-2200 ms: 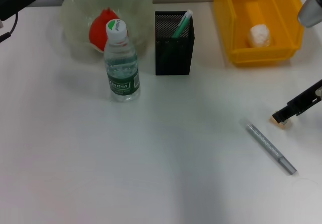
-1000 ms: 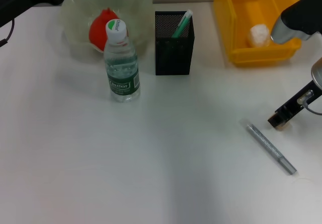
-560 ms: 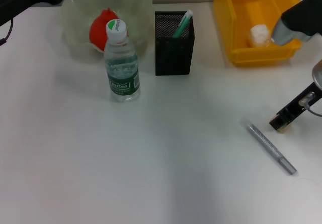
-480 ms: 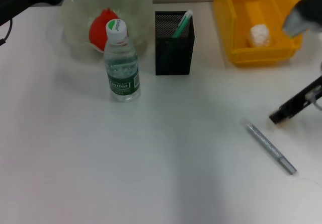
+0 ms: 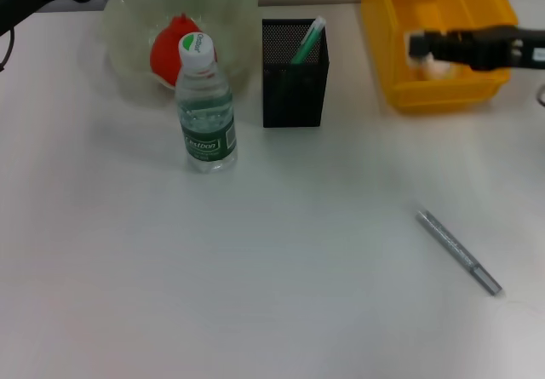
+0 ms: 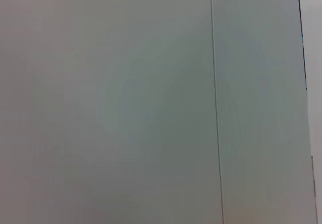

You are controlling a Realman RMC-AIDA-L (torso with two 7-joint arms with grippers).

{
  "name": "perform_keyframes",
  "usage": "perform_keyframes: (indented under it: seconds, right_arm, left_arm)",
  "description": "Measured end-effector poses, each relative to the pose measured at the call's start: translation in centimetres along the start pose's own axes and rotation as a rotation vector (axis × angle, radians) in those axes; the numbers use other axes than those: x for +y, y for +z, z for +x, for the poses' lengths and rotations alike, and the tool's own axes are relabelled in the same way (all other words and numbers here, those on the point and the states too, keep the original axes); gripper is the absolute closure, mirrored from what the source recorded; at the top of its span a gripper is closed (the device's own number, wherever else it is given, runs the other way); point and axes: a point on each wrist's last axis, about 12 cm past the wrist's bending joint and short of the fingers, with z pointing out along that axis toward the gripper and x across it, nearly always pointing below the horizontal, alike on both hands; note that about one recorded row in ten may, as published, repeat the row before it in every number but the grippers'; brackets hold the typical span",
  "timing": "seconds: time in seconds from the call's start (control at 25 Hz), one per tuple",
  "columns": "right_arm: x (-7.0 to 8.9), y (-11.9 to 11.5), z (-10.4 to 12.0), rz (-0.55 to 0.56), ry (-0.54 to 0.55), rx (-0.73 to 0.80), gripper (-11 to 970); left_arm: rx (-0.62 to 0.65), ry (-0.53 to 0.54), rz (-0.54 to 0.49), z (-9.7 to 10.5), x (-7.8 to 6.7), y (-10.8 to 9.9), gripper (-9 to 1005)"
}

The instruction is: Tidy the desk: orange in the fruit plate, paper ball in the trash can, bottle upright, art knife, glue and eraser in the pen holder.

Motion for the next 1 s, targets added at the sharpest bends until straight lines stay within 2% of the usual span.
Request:
perform_keyframes:
  seconds: [0.08,0.12,0.16,0.28,0.32,0.36,0.52,0.64,1.0]
  right_arm:
    - [-0.3,1.5,0.1,0.03,-0.046,-0.053,680]
    - [-0.3,3.4,-0.2,0.067,-0.111,-0.08,677]
    - [-0.3,3.4,-0.2,0.067,-0.111,-0.08,673]
    - [0.0,6.6,-1.0,0.091,-0.186,-0.064,662]
    - [0.4,9.0,-1.5,0.089,-0.219,-0.023,658]
    - [0.4,9.0,-1.5,0.089,-0.219,-0.023,654]
    - [0.8,11.9,-2.1,0.126,-0.289,0.053,639]
    - [1.1,12.9,-2.0,0.14,-0.327,0.093,628]
    - [1.5,13.4,-1.9,0.123,-0.338,0.108,594]
  left_arm:
    - [0.001,0.004,-0.003,0.0,0.0,0.0,298]
    - [0.001,0.005,-0.004,0.1,0.0,0.0,298]
    - [0.001,0.004,-0.007,0.1,0.1,-0.1,298]
    - [0.002,0.002,-0.016,0.3,0.2,-0.3,299]
    - [0.002,0.0,-0.024,0.4,0.2,-0.5,299]
    - [0.002,0.0,-0.024,0.4,0.2,-0.5,299]
    - [0.003,-0.006,-0.035,0.6,0.3,-0.9,299]
    - [-0.002,-0.018,-0.049,0.8,0.3,-1.4,299]
    - [-0.007,-0.025,-0.059,0.9,0.4,-1.9,299]
